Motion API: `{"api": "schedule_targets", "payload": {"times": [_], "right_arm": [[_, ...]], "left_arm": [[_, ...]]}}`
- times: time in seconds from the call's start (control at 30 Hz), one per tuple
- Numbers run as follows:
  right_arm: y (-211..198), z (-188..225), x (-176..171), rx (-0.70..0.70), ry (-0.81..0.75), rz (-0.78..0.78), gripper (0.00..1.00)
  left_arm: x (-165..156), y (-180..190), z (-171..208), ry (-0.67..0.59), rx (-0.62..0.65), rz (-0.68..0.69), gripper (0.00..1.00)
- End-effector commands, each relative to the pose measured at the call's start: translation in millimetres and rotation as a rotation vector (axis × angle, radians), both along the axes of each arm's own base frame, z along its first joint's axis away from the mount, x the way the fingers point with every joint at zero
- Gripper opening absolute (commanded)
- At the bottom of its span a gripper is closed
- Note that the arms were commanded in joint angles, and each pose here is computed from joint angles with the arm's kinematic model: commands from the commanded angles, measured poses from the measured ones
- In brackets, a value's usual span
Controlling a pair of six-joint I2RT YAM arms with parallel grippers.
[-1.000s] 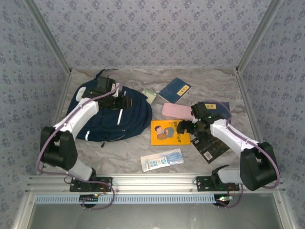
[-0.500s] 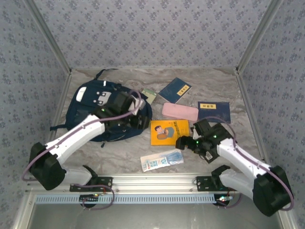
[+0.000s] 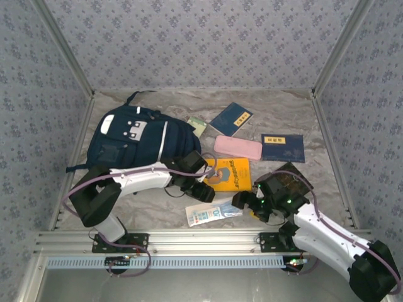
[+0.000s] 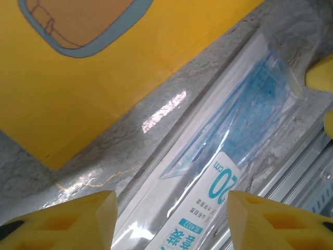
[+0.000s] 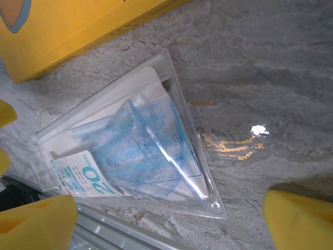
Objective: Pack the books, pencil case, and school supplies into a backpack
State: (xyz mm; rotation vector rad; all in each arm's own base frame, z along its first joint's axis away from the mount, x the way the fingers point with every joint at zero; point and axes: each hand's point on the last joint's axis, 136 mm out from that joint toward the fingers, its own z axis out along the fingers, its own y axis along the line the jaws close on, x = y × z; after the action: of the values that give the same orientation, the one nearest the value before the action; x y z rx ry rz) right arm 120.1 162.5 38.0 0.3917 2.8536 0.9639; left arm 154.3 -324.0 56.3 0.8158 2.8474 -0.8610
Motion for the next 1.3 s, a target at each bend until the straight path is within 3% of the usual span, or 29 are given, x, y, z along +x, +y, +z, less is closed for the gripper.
{"api": "schedule_targets", "payload": {"times": [0.0,0.2,0.4,0.5,0.6,0.67,1.27], "right_arm": [[4,-12,-24,0.052,0.12,-0.002,0.93],[11,-10,-23,0.116,0.113,-0.008,0.89],[6,-13,-26,0.087,0.11,-0.004,0.87],[6,-13,-27,0.091,0.105,0.004,0.87],[11,-8,-24,0.117,0.089,0.014,0.87],[15,-4,-22,0.136,0.083,0.02,0.87],[30,17,-22,0.189,0.043,0.107,0.85]], "left_arm": [[-11,-3,-8,0.035,-0.012,-0.02,0.56],[-11,15,-13,-0.029,0.072,-0.033,0.54],[-8,36,22,-0.124,0.07,0.011,0.5],[-27,39,25,-0.058,0.007,0.004,0.43],[-49,43,14,0.036,-0.03,-0.008,0.27],[-55,48,7,0.063,-0.028,-0.001,0.23],[-58,70,-43,0.087,0.109,0.026,0.23]]}}
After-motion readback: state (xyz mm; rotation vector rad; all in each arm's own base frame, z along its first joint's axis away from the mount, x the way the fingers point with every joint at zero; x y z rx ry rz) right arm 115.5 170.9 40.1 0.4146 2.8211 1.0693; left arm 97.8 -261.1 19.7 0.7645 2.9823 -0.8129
